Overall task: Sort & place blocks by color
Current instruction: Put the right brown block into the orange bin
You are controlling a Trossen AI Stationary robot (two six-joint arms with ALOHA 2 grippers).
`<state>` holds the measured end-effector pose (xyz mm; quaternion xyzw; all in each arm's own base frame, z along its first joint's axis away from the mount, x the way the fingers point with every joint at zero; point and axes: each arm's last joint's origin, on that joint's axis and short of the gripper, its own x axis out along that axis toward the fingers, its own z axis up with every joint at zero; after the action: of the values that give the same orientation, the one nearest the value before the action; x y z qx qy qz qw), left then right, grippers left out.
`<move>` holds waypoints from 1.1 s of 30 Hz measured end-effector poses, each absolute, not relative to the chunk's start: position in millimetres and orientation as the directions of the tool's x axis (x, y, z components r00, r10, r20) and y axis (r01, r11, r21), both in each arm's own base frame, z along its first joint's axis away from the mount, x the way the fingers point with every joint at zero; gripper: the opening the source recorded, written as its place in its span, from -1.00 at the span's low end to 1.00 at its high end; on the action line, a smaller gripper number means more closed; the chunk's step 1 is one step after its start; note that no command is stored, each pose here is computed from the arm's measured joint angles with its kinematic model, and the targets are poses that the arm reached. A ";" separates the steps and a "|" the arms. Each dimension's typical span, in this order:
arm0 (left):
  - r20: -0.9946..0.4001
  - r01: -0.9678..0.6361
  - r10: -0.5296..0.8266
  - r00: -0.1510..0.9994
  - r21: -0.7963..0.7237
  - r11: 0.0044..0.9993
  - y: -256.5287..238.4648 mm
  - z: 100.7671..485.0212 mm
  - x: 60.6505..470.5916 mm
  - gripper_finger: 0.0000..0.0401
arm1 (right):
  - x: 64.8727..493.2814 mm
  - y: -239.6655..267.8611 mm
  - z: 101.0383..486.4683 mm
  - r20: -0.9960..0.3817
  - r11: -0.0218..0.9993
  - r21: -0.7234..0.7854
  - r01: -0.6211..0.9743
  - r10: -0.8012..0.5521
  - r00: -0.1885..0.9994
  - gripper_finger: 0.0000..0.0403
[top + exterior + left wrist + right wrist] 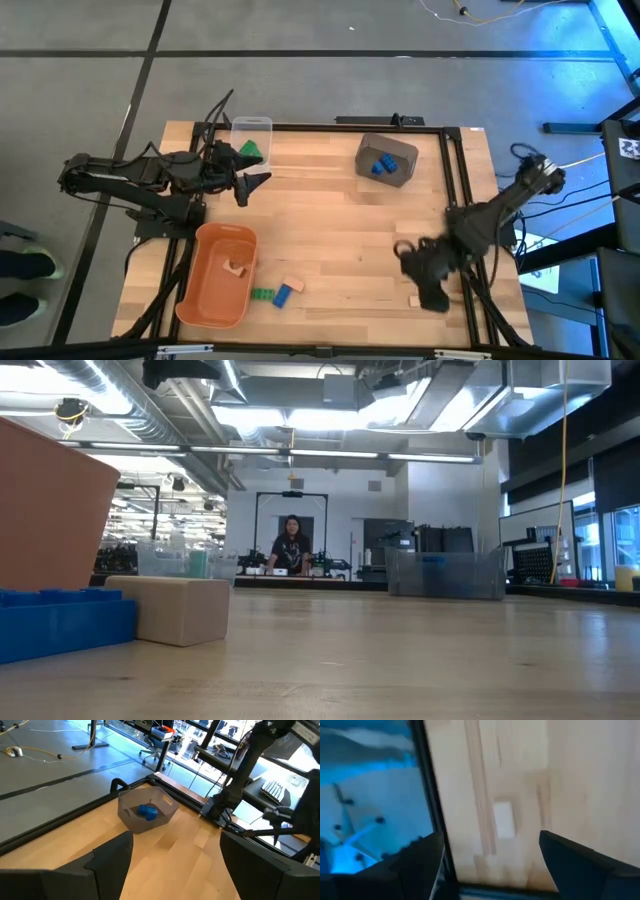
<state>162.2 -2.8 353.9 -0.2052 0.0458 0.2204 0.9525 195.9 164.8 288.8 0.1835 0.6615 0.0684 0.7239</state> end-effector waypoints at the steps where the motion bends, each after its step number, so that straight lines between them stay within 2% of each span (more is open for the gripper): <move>1: -0.178 -0.439 0.401 0.899 -0.371 0.819 -2.8 353.9 162.2 0.45 | 192.6 173.8 282.2 -0.942 0.931 0.333 0.149 0.323 0.088 0.64; 9: -0.177 -0.438 0.401 0.899 -0.371 0.819 -2.8 353.9 162.2 0.45 | 179.4 234.3 238.8 -0.976 0.975 0.211 0.067 0.207 0.065 0.64; 14: -0.174 -0.437 0.401 0.899 -0.373 0.818 -2.8 354.2 162.3 0.45 | 179.1 250.1 212.7 -0.989 0.985 0.149 0.090 0.149 0.005 0.64; 19: -0.174 -0.437 0.401 0.899 -0.374 0.818 -2.8 354.3 162.3 0.45 | 180.1 253.7 202.6 -0.991 0.988 0.127 0.091 0.130 -0.028 0.64; 27: -0.174 -0.436 0.400 0.900 -0.374 0.818 -2.8 354.3 162.3 0.45 | 171.2 249.7 204.8 -0.996 0.995 0.087 0.051 0.087 0.002 0.64; 33: -0.174 -0.436 0.400 0.900 -0.373 0.819 -2.8 354.2 162.4 0.45 | 159.6 237.3 193.1 -0.997 0.992 0.076 0.098 0.076 -0.003 0.64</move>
<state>162.4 -2.8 354.2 -0.2061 0.0439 0.2196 0.9526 159.6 237.3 193.1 0.0615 0.7082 -0.0076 0.7033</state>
